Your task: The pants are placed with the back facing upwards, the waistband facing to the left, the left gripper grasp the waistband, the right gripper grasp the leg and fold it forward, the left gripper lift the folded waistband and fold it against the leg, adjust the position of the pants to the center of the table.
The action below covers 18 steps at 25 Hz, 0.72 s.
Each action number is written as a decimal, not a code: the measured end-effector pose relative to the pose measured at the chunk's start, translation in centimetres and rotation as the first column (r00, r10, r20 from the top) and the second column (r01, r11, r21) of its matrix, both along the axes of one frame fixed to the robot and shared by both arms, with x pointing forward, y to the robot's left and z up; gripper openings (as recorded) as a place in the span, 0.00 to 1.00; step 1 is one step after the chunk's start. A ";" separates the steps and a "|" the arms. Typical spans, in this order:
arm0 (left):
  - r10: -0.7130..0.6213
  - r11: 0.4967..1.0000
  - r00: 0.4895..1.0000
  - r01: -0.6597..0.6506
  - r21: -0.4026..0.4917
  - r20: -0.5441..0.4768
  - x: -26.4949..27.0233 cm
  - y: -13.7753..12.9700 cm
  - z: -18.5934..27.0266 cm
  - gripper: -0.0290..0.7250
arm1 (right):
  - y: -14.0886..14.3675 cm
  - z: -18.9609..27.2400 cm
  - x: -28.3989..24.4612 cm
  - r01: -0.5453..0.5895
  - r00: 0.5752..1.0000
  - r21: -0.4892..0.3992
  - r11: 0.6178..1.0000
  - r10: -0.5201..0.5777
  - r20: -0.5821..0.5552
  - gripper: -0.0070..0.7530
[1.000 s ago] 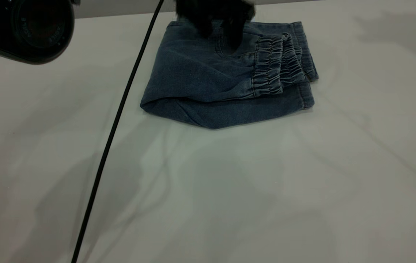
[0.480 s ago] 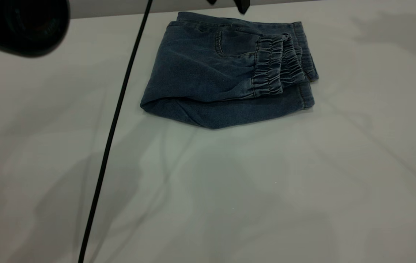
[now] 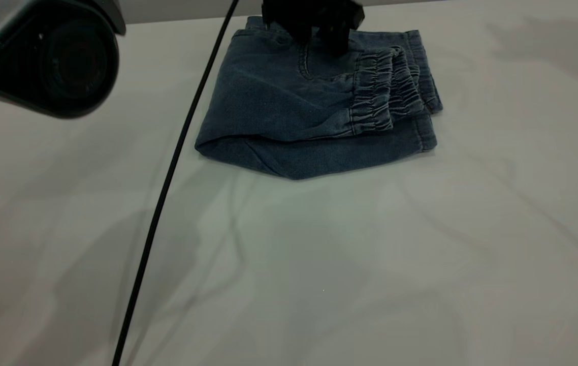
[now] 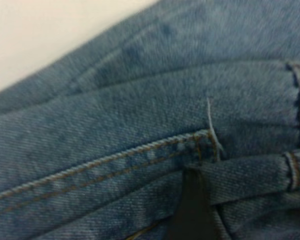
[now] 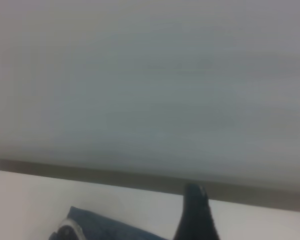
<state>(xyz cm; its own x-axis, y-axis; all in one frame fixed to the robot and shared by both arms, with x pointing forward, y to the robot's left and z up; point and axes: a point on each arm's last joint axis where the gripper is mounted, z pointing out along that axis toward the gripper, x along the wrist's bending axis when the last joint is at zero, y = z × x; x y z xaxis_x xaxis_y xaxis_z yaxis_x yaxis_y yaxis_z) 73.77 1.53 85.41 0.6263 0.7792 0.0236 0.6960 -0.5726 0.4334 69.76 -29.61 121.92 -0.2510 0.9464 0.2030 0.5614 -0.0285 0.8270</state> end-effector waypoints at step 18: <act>0.012 0.999 0.995 -0.008 0.047 -0.094 -0.7 0.5 -0.9 0.67 | 0.0 0.0 0.0 -0.002 1.000 0.000 1.000 0.002 0.001 0.58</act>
<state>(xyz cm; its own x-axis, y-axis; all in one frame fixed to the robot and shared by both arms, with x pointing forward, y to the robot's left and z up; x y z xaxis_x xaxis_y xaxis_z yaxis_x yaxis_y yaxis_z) 73.06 1.99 84.53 0.6196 0.7849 0.0011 0.7384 -0.5834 0.3383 69.75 -29.59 121.93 -0.2535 0.9458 0.2031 0.5608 -0.0274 0.8275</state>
